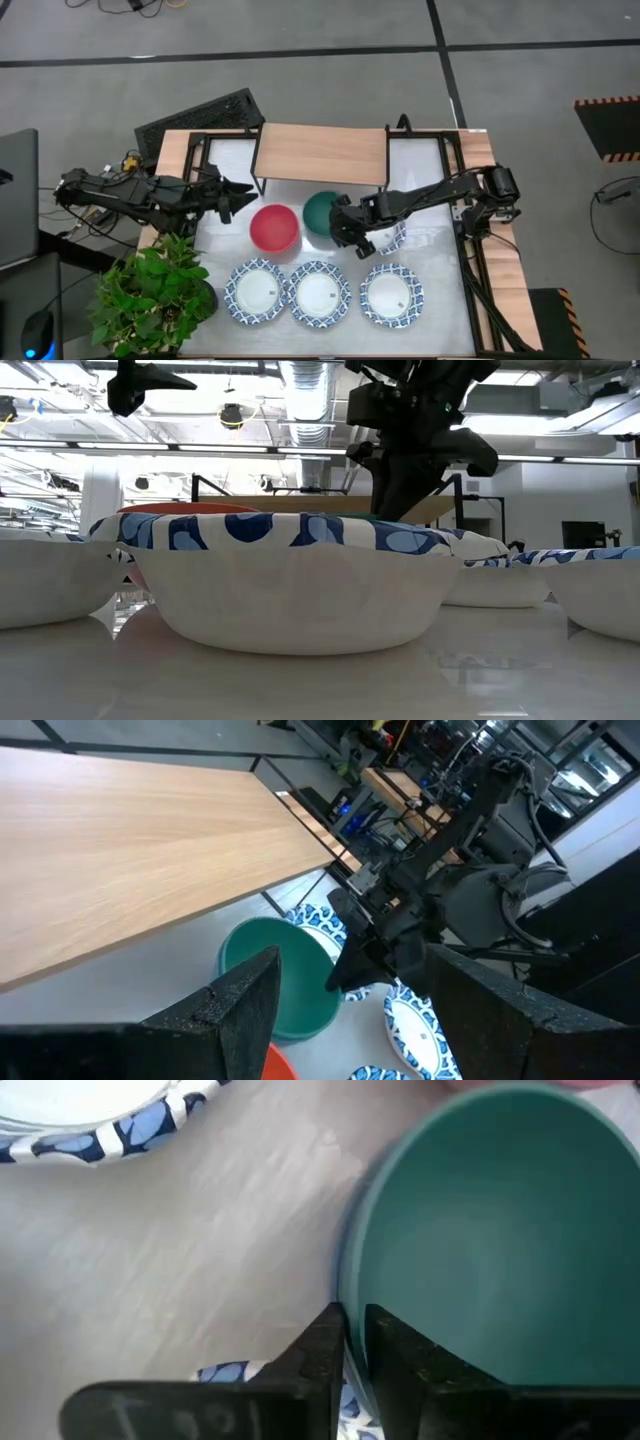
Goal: Place and stack bowls onto a shelf
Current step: Put the green bowl on the shelf
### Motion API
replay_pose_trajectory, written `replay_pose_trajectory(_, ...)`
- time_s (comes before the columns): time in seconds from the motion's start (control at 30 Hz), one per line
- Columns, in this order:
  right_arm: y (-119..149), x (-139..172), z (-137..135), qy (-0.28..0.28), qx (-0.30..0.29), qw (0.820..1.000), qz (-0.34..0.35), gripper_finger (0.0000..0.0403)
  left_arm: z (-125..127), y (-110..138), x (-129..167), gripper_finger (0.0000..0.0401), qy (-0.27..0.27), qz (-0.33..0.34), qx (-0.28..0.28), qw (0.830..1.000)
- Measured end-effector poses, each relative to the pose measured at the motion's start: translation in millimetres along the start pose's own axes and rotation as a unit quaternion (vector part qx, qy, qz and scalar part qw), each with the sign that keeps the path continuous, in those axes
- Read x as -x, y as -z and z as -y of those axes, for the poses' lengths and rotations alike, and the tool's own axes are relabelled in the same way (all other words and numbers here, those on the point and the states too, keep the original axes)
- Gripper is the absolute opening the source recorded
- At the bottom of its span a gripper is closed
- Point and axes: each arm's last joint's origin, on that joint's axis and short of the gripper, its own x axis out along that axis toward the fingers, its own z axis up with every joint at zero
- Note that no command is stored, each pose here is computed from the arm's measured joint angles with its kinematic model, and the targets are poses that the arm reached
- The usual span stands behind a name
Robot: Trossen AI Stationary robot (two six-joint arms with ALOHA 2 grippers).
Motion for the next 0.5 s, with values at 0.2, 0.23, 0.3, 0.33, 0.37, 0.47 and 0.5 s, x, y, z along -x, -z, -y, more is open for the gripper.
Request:
replay_pose_trajectory(0.2,0.5,0.7,-0.6,-0.002,0.000,1.000,-0.002,0.0027,-0.1,-0.1,-0.1,0.0234,-0.002,0.002,0.000,1.000)
replay_pose_trajectory(0.23,0.6,1.7,-0.9,-0.002,0.001,1.000,-0.003,0.0027,-0.1,-0.1,-0.1,0.0234,-0.002,0.002,0.000,1.000)
replay_pose_trajectory(0.3,-0.2,3.8,-0.6,0.002,0.001,1.000,0.000,0.0027,-0.1,-0.1,-0.1,0.0234,-0.002,0.002,0.000,1.000)
replay_pose_trajectory(0.33,-1.1,5.2,0.1,0.003,0.001,1.000,0.000,0.0027,-0.1,-0.1,-0.1,0.0234,-0.002,0.002,0.000,1.000)
replay_pose_trajectory(0.37,-2.7,7.5,1.1,0.003,0.001,1.000,0.000,0.0027,-0.1,-0.1,-0.1,0.0234,-0.002,0.002,0.000,1.000)
replay_pose_trajectory(0.47,-9.3,17.8,5.3,-0.001,0.006,1.000,0.001,0.0027,-0.1,-0.1,-0.1,0.0234,-0.002,0.002,0.000,1.000)
replay_pose_trajectory(0.5,-12.6,21.8,7.0,-0.003,0.009,1.000,0.008,0.0027,-0.1,-0.1,-0.1,0.0234,-0.002,0.002,0.000,1.000)
